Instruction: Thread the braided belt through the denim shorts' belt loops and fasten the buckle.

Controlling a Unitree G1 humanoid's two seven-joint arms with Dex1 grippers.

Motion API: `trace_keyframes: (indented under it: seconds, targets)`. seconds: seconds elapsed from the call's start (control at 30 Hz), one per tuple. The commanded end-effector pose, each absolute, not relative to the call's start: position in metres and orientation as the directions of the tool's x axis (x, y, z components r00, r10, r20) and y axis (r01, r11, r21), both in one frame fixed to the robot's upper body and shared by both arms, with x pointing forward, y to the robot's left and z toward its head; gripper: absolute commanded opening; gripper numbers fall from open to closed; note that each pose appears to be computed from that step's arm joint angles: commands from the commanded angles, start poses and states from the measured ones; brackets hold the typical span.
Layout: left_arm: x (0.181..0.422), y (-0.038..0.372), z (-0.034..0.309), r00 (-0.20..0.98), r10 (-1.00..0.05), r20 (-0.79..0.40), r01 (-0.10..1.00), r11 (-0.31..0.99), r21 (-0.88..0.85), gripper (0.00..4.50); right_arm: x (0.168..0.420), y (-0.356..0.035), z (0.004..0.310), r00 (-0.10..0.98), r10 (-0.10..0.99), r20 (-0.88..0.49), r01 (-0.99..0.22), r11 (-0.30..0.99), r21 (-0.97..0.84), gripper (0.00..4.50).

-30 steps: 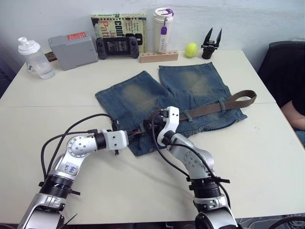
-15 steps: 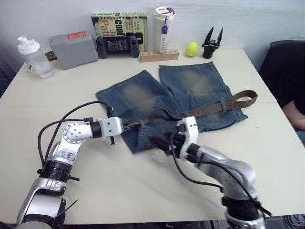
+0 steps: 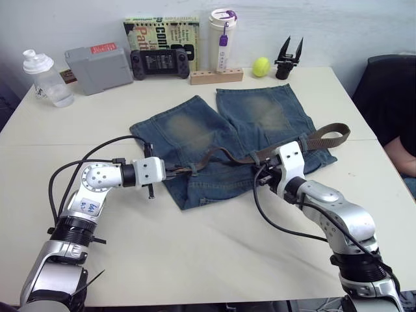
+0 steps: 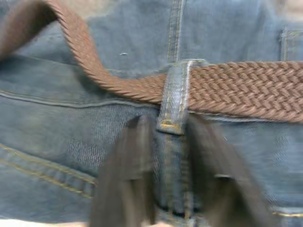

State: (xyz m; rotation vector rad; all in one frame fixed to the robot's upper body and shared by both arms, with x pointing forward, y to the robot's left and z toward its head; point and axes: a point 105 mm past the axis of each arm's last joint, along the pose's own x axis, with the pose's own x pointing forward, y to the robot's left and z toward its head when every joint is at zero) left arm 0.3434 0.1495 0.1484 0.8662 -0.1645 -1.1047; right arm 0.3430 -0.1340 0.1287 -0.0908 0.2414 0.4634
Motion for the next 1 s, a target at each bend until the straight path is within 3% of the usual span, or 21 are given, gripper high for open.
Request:
trace_keyframes:
  seconds: [0.03, 0.2, 0.33, 0.5, 0.8, 1.0]
  targets:
    - [0.343, 0.168, 0.169, 0.528, -0.814, -0.244, 0.668, 0.220, 0.711, 0.00, 0.345, -0.140, 0.098, 0.856, 0.388, -0.342, -0.419, 0.908, -0.017, 0.02]
    - [0.331, 0.216, 0.163, 0.585, -0.747, -0.315, 0.694, 0.260, 0.672, 0.00, 0.351, -0.151, 0.083, 0.859, 0.341, -0.381, -0.382, 0.924, -0.034, 0.02]
    - [0.314, 0.261, 0.154, 0.617, -0.666, -0.418, 0.715, 0.254, 0.651, 0.00, 0.354, -0.150, 0.081, 0.850, 0.353, -0.392, -0.398, 0.917, -0.036, 0.02]
    - [0.301, 0.298, 0.154, 0.662, -0.589, -0.463, 0.706, 0.283, 0.649, 0.00, 0.354, -0.147, 0.080, 0.837, 0.376, -0.397, -0.423, 0.906, -0.032, 0.02]
    - [0.271, 0.374, 0.158, 0.768, -0.427, -0.477, 0.640, 0.502, 0.581, 0.00, 0.351, -0.141, 0.083, 0.818, 0.412, -0.402, -0.459, 0.888, -0.024, 0.02]
    - [0.247, 0.402, 0.145, 0.775, -0.387, -0.500, 0.620, 0.619, 0.482, 0.00, 0.352, -0.138, 0.087, 0.810, 0.429, -0.400, -0.477, 0.879, -0.023, 0.02]
